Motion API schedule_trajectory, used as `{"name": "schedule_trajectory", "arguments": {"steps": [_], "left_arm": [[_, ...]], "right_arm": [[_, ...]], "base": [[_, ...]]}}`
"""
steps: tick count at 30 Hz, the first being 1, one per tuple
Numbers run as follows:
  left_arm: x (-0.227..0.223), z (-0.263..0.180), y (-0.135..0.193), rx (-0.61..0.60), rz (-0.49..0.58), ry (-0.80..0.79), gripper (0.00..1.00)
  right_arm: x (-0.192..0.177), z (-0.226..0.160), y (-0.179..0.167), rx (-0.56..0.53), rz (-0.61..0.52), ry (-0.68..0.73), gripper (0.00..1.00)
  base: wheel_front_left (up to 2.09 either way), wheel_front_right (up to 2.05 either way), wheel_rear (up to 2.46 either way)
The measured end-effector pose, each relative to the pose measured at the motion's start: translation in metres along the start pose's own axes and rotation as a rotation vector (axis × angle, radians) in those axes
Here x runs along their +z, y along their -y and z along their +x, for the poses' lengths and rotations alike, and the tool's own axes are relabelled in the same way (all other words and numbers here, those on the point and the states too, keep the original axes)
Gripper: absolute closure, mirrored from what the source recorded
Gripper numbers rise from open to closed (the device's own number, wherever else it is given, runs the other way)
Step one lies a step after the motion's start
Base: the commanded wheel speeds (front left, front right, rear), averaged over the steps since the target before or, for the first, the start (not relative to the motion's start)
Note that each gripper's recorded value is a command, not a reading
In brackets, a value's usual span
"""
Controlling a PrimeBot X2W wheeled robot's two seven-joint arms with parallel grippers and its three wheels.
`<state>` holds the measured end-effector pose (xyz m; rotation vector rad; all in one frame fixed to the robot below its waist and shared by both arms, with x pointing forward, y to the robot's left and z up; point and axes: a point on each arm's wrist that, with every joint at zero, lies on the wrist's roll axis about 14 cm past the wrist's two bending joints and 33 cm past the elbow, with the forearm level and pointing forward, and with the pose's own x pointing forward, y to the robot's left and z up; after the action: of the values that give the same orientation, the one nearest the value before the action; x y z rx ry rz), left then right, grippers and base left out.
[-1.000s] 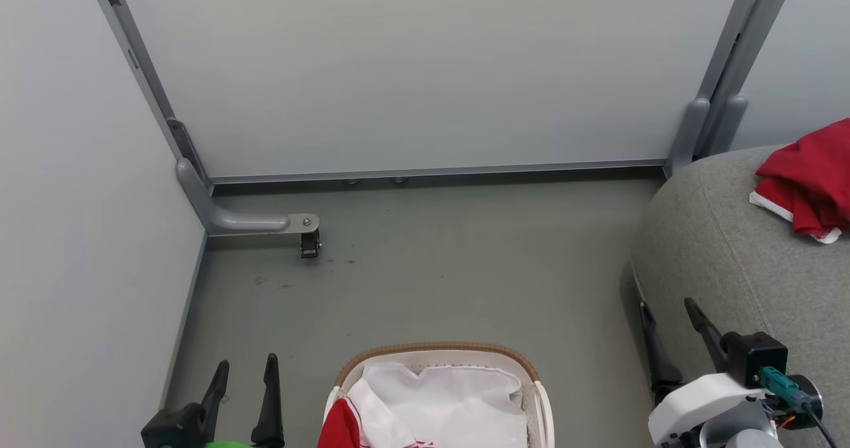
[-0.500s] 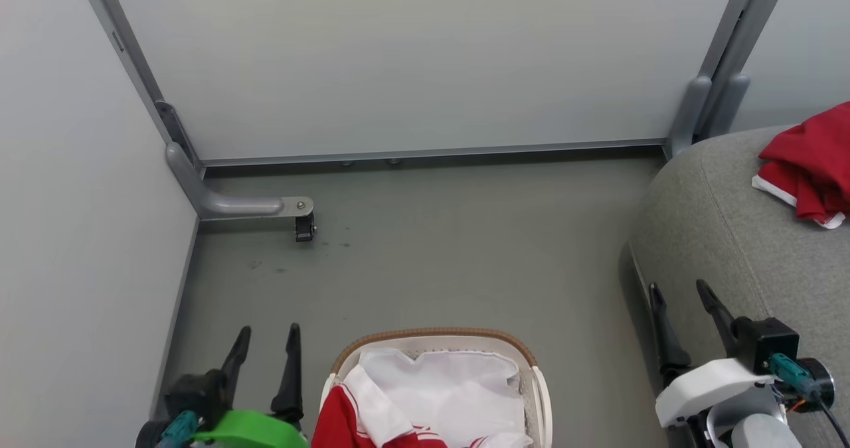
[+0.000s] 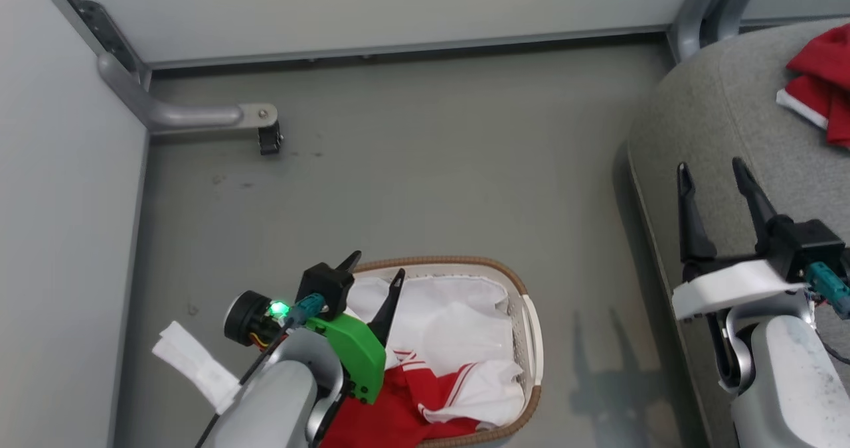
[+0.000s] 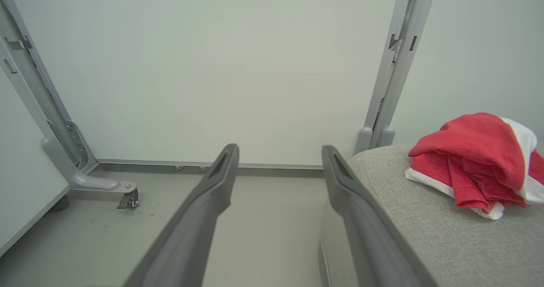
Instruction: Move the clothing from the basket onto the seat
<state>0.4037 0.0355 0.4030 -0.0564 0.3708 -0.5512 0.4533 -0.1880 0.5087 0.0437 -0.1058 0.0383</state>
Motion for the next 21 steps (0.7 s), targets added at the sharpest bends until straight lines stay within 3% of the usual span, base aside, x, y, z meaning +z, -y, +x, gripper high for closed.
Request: {"name": "schedule_trajectory", "arguments": {"steps": [9,21], "left_arm": [[-0.108,0.03,0.052,-0.258,0.075,-0.382,0.0],[-0.203,0.03,0.086,-0.51,0.119,-0.668,0.0]], "right_arm": [[-0.019,0.032,0.037,-0.088,-0.058,-0.002,0.0],[-0.066,0.048,0.058,-0.121,-0.075,-0.069,0.0]], "base": [[0.0,0.0,0.0],[0.0,0.0,0.0]]}}
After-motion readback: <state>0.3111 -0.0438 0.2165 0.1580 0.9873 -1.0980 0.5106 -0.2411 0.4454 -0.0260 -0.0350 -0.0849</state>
